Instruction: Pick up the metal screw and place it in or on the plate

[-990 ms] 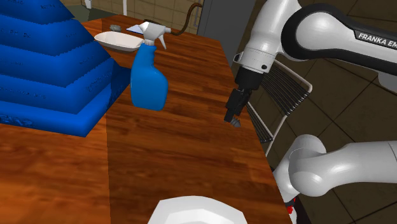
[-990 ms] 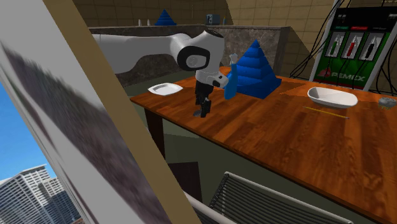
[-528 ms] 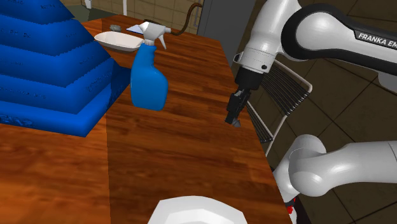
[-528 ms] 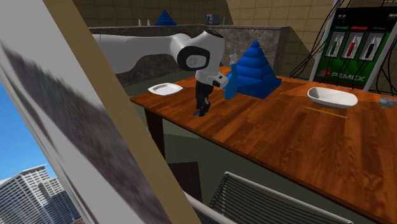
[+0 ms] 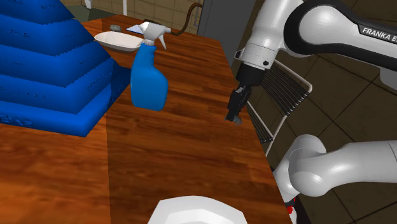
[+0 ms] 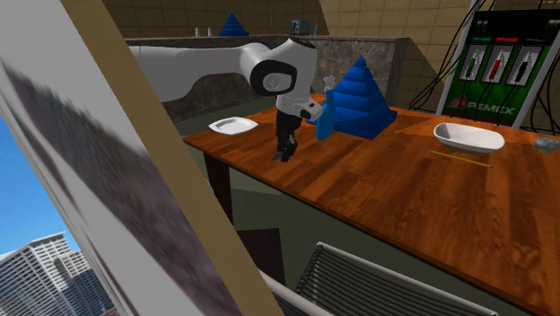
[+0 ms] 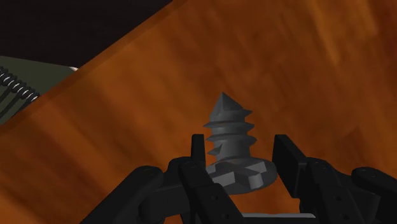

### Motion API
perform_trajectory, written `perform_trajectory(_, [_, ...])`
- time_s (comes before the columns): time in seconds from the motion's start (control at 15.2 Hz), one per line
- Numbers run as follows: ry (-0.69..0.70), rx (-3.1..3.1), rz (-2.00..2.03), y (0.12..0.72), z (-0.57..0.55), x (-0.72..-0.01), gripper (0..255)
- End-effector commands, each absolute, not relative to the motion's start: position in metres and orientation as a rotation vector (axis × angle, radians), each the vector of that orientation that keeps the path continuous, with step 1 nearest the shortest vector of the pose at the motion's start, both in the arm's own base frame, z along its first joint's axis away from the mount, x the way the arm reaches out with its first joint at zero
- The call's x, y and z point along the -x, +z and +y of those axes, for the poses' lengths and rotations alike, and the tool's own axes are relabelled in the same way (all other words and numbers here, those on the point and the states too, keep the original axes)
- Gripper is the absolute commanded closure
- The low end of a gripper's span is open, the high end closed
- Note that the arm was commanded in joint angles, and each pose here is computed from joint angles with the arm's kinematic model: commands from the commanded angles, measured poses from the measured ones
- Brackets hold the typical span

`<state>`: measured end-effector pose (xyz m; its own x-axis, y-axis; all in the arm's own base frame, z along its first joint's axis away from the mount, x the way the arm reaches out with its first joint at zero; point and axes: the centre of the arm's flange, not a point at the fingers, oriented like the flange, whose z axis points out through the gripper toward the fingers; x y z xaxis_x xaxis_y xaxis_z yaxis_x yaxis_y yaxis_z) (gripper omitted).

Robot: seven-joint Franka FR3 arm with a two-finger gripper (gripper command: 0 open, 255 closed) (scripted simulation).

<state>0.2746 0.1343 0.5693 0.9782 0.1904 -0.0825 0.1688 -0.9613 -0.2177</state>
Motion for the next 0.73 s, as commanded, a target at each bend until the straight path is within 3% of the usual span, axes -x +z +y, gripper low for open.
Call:
perform_trajectory(0.0, [0.152, 2.914, -0.267, 0.580, 0.135, -0.273, 255])
perform_trajectory(0.66, [0.152, 2.914, -0.267, 0.632, 0.135, -0.273, 255])
